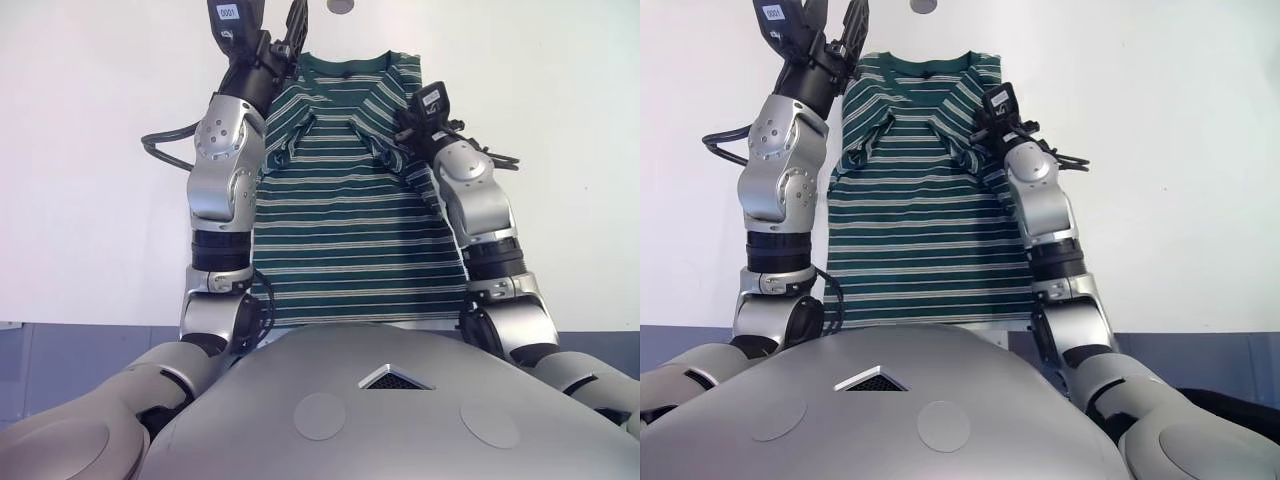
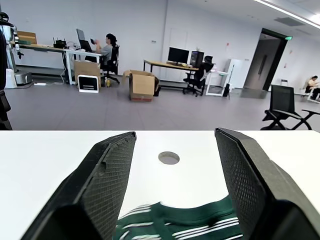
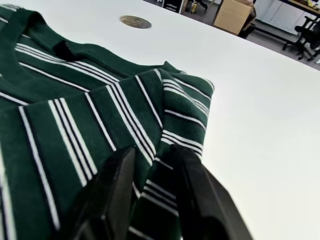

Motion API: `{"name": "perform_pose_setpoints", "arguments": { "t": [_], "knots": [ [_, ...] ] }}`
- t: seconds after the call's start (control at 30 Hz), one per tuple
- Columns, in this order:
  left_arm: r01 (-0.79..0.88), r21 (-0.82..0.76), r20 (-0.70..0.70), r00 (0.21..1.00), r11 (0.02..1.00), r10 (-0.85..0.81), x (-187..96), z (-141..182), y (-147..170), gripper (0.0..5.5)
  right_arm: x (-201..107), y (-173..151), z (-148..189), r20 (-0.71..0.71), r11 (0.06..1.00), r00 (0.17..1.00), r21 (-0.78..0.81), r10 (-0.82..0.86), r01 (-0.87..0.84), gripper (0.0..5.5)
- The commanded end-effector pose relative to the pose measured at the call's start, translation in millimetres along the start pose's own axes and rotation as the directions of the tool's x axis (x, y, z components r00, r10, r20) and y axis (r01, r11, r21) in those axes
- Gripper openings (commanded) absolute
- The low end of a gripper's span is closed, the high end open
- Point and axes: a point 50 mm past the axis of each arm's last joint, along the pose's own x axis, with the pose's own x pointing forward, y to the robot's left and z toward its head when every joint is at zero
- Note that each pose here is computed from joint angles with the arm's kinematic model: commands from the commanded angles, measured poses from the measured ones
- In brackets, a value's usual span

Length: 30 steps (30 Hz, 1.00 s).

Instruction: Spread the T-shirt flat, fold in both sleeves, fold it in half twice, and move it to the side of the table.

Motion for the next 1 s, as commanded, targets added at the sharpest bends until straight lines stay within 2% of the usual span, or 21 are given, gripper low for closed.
{"name": "perform_pose_setpoints", "arguments": {
  "t": [0.03,0.23,0.3,0.4,0.57,0.67,0.77,0.87,1.0],
  "knots": [
    [-0.012,0.011,-0.006,1.0,1.0,0.013,-2,-2,2,2.91,-5,-18,-11,-0.043,0.999,0.998,-0.037,-0.036,0.035,1.32],
    [-0.011,0.007,-0.005,1.0,1.0,0.011,-2,-2,0,2.91,17,-18,5,0.068,0.987,0.997,-0.16,0.033,-0.021,1.32],
    [-0.007,0.005,-0.005,1.0,1.0,0.007,-2,-2,-1,2.91,30,-18,6,0.053,0.975,0.997,-0.218,0.055,-0.042,1.32],
    [0.004,0.004,-0.003,1.0,1.0,-0.004,0,-1,-3,2.91,42,-25,-1,-0.051,0.945,0.997,-0.321,0.057,-0.07,1.32],
    [-0.011,0.001,0.0,1.0,1.0,0.011,-1,-2,-2,2.91,43,-43,4,-0.045,0.939,0.998,-0.339,0.04,-0.053,1.32],
    [-0.003,-0.003,0.006,1.0,1.0,0.003,1,0,-5,2.91,54,-27,8,-0.074,0.922,0.989,-0.358,0.128,-0.146,1.32],
    [0.015,-0.004,0.01,1.0,1.0,-0.015,4,0,-9,2.91,66,-14,21,-0.068,0.898,0.99,-0.417,0.123,-0.14,1.32],
    [0.031,-0.005,0.016,0.999,1.0,-0.03,5,2,-11,2.91,70,-20,43,0.027,0.923,0.997,-0.381,0.073,-0.058,1.32],
    [0.038,0.023,0.034,0.999,0.999,-0.038,3,5,-7,2.91,55,-52,98,0.317,0.955,0.946,-0.294,0.061,0.037,1.32]
  ]
}}
